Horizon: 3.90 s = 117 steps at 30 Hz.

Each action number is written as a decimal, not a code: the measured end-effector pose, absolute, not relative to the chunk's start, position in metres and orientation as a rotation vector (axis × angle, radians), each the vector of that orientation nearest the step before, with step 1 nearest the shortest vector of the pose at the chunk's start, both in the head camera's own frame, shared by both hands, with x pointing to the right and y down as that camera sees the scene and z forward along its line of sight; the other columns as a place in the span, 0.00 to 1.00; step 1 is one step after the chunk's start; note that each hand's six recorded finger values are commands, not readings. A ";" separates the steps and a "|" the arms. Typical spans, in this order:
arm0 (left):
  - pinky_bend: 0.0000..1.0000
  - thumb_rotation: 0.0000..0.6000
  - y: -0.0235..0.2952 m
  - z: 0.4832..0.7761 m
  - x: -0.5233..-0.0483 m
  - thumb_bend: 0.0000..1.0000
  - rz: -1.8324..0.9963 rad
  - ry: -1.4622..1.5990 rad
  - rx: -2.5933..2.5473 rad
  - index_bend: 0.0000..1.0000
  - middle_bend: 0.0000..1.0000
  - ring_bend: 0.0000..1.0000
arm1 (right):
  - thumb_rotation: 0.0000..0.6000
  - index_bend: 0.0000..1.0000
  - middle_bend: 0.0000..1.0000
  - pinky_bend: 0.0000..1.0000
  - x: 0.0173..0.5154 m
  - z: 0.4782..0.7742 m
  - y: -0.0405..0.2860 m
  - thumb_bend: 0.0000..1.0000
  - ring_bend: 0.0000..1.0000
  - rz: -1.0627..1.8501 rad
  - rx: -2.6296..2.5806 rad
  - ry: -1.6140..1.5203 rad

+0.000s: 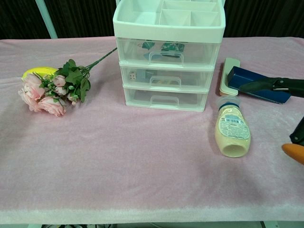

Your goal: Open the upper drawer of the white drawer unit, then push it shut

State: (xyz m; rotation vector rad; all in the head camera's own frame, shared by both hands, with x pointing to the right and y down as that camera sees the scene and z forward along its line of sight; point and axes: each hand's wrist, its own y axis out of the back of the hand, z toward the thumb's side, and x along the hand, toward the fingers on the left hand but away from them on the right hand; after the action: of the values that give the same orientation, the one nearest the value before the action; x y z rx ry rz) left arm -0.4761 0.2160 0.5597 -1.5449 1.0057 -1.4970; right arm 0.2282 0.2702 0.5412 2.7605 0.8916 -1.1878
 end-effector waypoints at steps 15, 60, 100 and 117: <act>0.00 1.00 0.217 0.544 -0.466 0.00 -1.353 1.076 -1.542 0.00 0.00 0.00 | 1.00 0.05 0.93 0.88 0.231 0.542 0.268 0.41 0.93 -1.193 2.752 0.920; 0.00 1.00 0.213 0.548 -0.466 0.00 -1.313 1.106 -1.538 0.00 0.00 0.00 | 1.00 0.05 0.93 0.88 0.193 0.567 0.213 0.41 0.93 -1.036 2.623 1.063; 0.00 1.00 0.209 0.545 -0.469 0.00 -1.288 1.084 -1.509 0.00 0.00 0.00 | 1.00 0.12 0.93 0.88 0.080 0.647 0.159 0.44 0.93 -0.827 2.195 1.272; 0.00 1.00 0.209 0.545 -0.469 0.00 -1.294 1.081 -1.508 0.00 0.00 0.00 | 1.00 0.16 0.93 0.88 0.068 0.649 0.157 0.47 0.93 -0.752 2.112 1.270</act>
State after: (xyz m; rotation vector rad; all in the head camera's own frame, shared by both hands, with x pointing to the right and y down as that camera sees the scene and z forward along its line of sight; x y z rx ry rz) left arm -0.4695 0.2095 0.5447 -1.5084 1.0811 -1.2945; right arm 0.0681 0.1570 0.6490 2.1120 1.2703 -0.7522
